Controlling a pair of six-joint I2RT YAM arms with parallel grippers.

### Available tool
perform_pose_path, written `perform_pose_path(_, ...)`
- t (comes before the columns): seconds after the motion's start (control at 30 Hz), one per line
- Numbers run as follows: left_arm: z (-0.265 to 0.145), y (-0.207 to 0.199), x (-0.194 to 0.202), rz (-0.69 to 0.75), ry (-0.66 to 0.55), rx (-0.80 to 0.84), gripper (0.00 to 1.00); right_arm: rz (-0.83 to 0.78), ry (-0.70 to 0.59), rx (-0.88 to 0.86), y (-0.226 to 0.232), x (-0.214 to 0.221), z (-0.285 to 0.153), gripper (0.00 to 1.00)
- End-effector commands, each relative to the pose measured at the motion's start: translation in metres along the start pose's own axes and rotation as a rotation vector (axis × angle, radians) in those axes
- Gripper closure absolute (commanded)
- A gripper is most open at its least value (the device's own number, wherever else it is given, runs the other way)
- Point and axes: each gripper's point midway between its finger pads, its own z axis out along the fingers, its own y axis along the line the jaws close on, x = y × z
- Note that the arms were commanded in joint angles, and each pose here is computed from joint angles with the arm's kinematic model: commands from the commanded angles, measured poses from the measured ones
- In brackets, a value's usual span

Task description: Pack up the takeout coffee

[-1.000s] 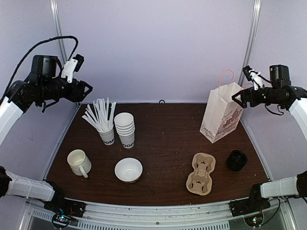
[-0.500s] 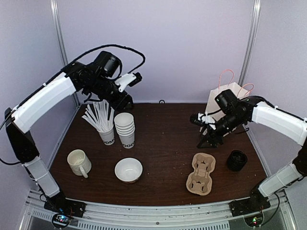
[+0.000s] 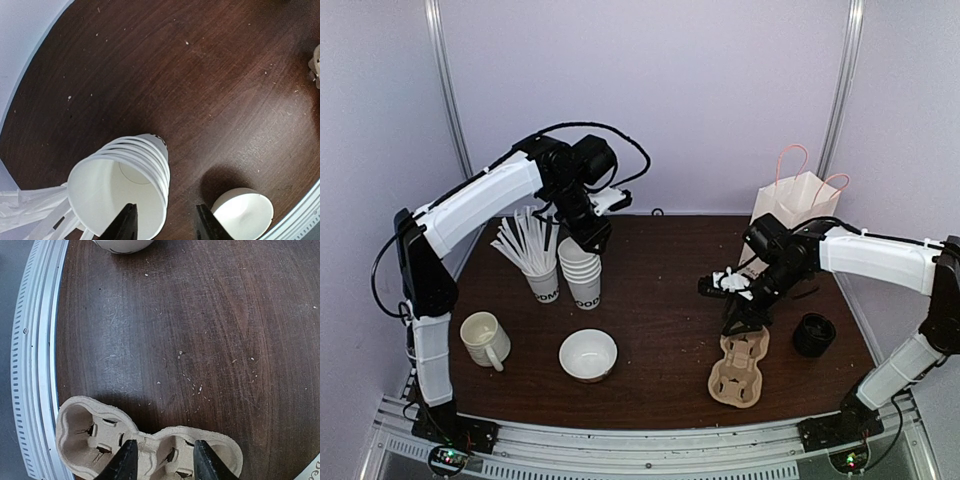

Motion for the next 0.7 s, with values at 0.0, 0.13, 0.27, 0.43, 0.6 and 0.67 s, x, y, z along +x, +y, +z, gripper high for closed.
perform_pose_path(0.0, 0.000, 0.013, 0.009, -0.065, 0.065, -0.070, 0.66, -0.039, -0.010, 0.033, -0.005, -0.007, -0.003, 0.60)
perform_pose_path(0.13, 0.009, 0.014, 0.017, -0.098, 0.105, -0.050, 0.75, -0.038, -0.009, 0.027, -0.004, -0.006, -0.002, 0.61)
perform_pose_path(0.27, 0.014, 0.009, 0.017, -0.102, 0.112, -0.014, 0.75, -0.039, -0.002, 0.034, -0.006, -0.005, -0.001, 0.62)
perform_pose_path(0.43, 0.017, 0.006, 0.017, -0.104, 0.115, 0.004, 0.65, -0.038, 0.006, 0.039, -0.007, -0.003, -0.001, 0.62)
perform_pose_path(0.6, 0.025, 0.006, 0.020, -0.098, 0.138, -0.001, 0.78, -0.037, 0.010, 0.043, -0.008, -0.002, 0.000, 0.62)
perform_pose_path(0.67, 0.025, 0.008, 0.020, -0.097, 0.138, -0.008, 0.82, -0.039, 0.010, 0.045, -0.008, -0.002, -0.001, 0.63)
